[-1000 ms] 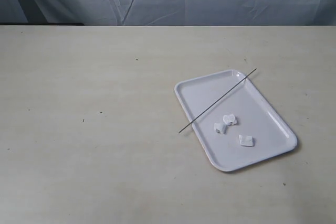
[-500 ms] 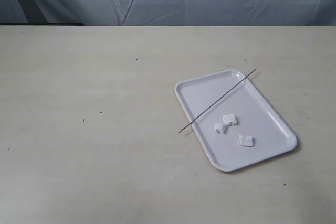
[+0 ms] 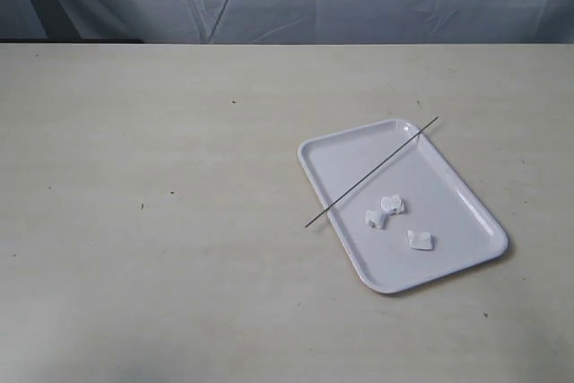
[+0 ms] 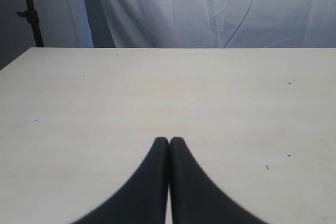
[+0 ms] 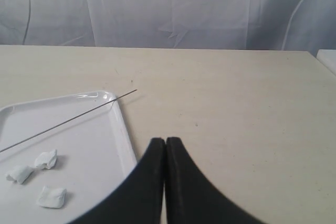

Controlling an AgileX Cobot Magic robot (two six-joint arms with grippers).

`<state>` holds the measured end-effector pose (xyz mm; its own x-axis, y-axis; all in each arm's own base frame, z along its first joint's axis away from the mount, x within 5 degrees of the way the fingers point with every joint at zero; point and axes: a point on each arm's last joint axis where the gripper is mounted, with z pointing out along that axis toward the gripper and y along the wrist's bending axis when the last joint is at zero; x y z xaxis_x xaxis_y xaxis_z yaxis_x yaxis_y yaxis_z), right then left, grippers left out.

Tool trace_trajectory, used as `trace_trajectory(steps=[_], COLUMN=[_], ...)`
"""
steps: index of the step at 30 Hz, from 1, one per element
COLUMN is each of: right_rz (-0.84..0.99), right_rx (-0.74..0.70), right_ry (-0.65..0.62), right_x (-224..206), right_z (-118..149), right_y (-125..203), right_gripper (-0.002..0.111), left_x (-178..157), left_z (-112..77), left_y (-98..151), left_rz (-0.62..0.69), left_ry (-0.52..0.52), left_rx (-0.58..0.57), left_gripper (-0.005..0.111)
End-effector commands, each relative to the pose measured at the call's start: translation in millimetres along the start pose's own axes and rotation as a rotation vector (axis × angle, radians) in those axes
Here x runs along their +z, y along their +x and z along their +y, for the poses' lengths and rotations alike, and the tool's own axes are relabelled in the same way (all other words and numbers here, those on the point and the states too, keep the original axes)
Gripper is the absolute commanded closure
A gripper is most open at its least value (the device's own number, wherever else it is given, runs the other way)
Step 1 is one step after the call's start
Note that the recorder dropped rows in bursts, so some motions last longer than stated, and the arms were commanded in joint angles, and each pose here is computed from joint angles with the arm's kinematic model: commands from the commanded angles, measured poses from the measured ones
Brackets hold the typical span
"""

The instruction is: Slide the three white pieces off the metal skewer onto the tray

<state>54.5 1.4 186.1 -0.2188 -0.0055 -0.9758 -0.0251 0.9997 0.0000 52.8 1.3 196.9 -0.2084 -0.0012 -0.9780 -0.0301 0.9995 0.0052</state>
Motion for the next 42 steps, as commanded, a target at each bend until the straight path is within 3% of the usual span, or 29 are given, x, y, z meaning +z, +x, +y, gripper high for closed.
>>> trace_trajectory(steps=[1, 5, 42], right_rz=[-0.004, -0.001, 0.045], right_rx=[0.001, 0.001, 0.067], right_ry=[0.004, 0.004, -0.004], right_x=[-0.1, -0.1, 0.1], right_z=[-0.2, -0.2, 0.6], right_y=[0.5, 0.7, 4.7], right_gripper=[0.108, 0.108, 0.108], left_x=[1.8, 3.5, 3.6], left_z=[0.8, 1.4, 1.4], left_y=[4.3, 2.9, 3.4], left_rz=[-0.01, -0.077, -0.072], left_ry=[-0.01, -0.018, -0.018], left_rx=[0.022, 0.049, 0.038], left_gripper=[0.107, 0.107, 0.107])
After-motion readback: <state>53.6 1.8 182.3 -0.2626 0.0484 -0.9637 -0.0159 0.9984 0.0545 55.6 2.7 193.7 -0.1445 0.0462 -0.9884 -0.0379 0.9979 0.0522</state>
